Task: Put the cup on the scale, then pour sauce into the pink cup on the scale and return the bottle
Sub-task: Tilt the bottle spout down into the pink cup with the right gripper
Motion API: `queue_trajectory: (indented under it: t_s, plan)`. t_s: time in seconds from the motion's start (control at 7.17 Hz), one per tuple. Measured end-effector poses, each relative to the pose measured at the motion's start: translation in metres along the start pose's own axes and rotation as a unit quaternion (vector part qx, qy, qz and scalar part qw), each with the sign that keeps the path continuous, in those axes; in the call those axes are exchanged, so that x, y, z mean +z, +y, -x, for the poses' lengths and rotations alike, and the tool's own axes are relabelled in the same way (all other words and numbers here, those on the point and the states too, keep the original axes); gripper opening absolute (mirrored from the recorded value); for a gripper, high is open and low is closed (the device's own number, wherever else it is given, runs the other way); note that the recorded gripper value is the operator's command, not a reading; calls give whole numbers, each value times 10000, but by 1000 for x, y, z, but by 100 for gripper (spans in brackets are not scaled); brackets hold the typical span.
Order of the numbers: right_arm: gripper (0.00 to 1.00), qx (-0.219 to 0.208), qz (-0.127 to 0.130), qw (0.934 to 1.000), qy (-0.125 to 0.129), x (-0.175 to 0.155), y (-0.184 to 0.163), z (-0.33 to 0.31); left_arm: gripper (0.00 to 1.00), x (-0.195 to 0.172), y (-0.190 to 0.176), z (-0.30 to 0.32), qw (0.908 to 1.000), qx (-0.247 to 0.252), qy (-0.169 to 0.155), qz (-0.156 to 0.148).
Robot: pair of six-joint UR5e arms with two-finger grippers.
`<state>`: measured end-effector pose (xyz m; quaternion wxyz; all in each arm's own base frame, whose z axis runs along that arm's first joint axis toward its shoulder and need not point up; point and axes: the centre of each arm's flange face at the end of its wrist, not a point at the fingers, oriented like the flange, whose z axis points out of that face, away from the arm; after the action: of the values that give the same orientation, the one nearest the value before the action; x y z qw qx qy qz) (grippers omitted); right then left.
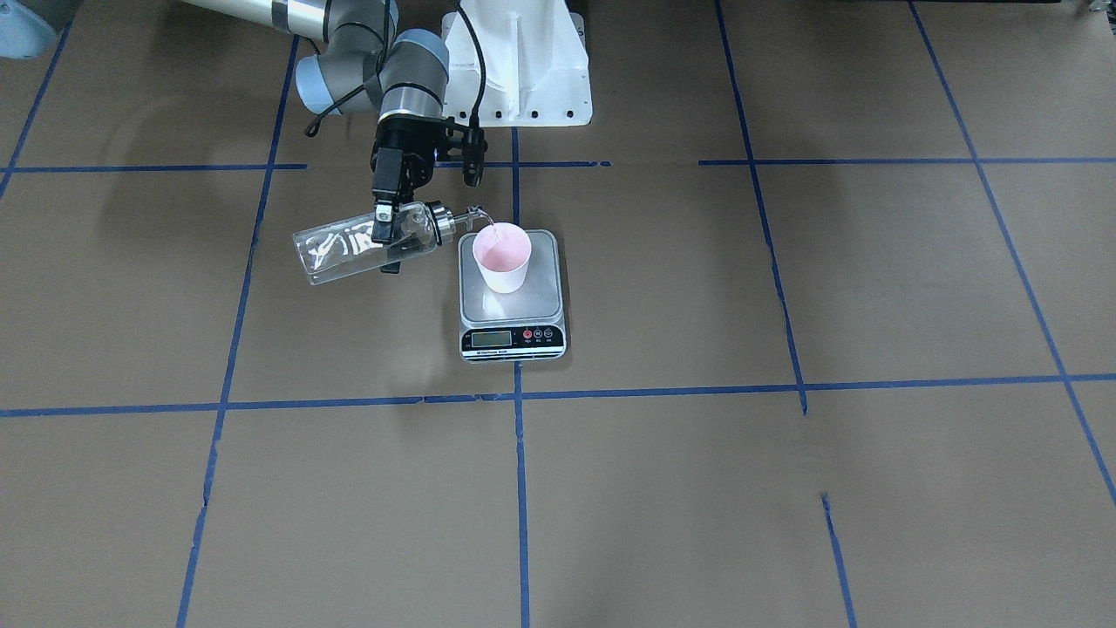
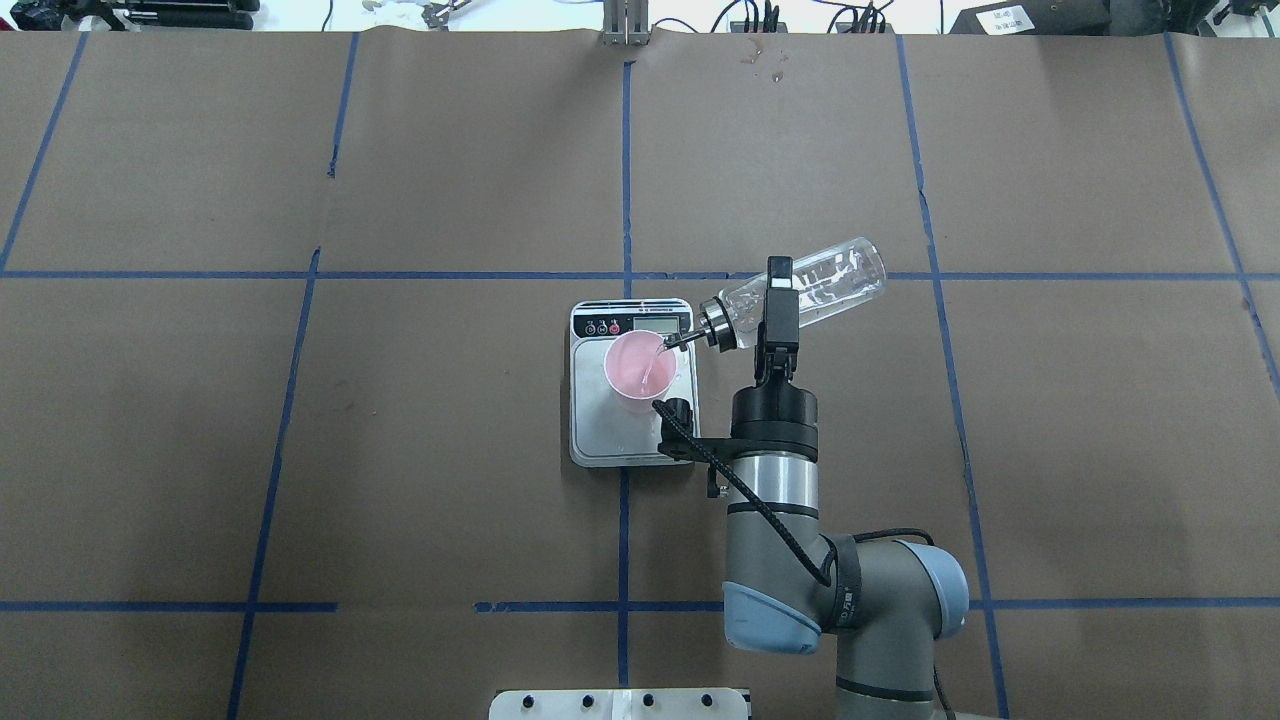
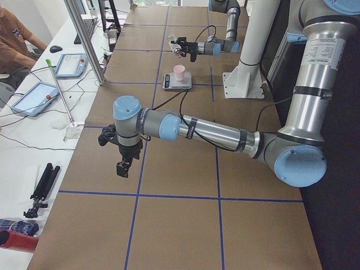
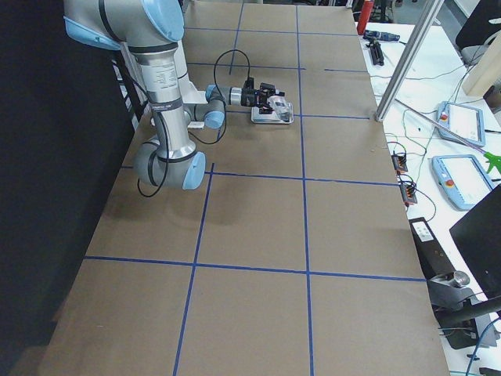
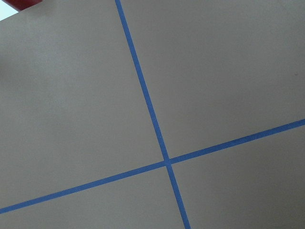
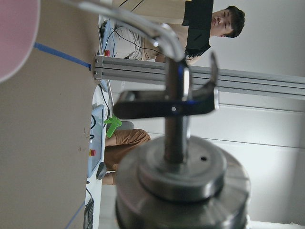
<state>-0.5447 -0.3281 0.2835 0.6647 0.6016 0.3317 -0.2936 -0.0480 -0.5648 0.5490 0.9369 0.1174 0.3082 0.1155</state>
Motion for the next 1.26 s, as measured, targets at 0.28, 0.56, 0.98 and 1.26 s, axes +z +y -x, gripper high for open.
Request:
queue_trajectory:
  t_s: [0.28, 0.56, 0.98, 1.26]
  plan:
    - [0, -281, 52, 9995, 139, 1, 3, -1, 100, 0, 0, 0, 10000, -3, 1, -2]
    - [0, -512, 98, 9983, 250, 1, 6, -1, 100, 0, 0, 0, 10000, -5, 2, 1]
    - [0, -1053, 217, 9929, 510, 1, 10, -2, 100, -1, -2, 0, 10000, 2, -6, -8]
    - [0, -1260, 266, 9898, 612, 1, 11, -1, 100, -2, -2, 0, 10000, 3, -3, -15]
